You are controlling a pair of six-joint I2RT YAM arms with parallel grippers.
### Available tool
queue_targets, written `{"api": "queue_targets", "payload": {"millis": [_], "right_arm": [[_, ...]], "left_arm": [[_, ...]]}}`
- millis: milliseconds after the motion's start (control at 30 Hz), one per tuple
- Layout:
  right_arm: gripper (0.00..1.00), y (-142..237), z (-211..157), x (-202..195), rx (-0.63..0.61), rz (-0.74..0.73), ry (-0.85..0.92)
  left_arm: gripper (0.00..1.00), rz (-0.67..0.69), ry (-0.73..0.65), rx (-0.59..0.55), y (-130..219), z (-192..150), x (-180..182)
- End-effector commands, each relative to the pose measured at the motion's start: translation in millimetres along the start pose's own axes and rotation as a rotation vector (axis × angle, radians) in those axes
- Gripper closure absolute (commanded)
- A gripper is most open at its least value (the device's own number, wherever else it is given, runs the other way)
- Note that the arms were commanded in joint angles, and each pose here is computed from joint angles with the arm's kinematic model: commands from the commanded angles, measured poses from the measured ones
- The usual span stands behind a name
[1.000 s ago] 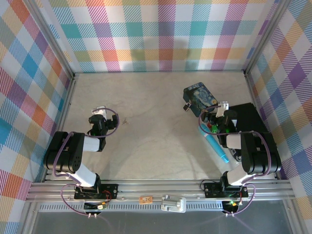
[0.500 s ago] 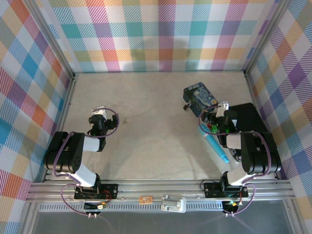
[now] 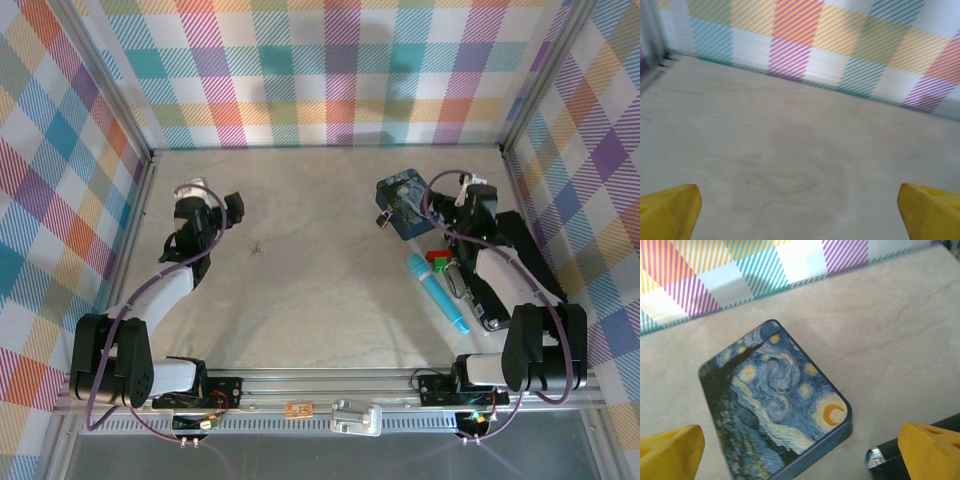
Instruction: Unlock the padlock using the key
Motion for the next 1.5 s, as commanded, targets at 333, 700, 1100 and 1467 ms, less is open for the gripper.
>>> {"api": "queue_targets", "payload": {"millis": [333,700,1100,1467], "right_arm": [[0.00,-76.4,24.3,23.8,0.351,0.175,0.065],[0.05,-151.1,3.7,56.0,0.479,0.317,0.153],[0.05,-141.6,-4.5,187.6,0.454,0.599,0.363],[0.01,-62.2,53.6,171.3,0.401,0.366,0.188]], "left_arm": [[0.00,-0.177,0.212,0.363,27.3,-76.1,-79.8],[0.00,-0.184,0.262,0.392,44.1,-80.1,-74.4],[0.00,-0.141,0.275,0.350,68.6,-73.0,-57.6],[0.00,-0.086,0.241,0.392,57.2,-79.2,-57.5]]}}
Point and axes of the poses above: each hand's point on the last joint's axis, 136 mm out from that joint toward the fingers, its own y axis back along the fingers, its own x axis along the line the jaws close on, z = x × y, the point moved 5 cm from there along y, back along the fingers, and after that the axes turned 13 degrees about y, right-handed, at the moved point
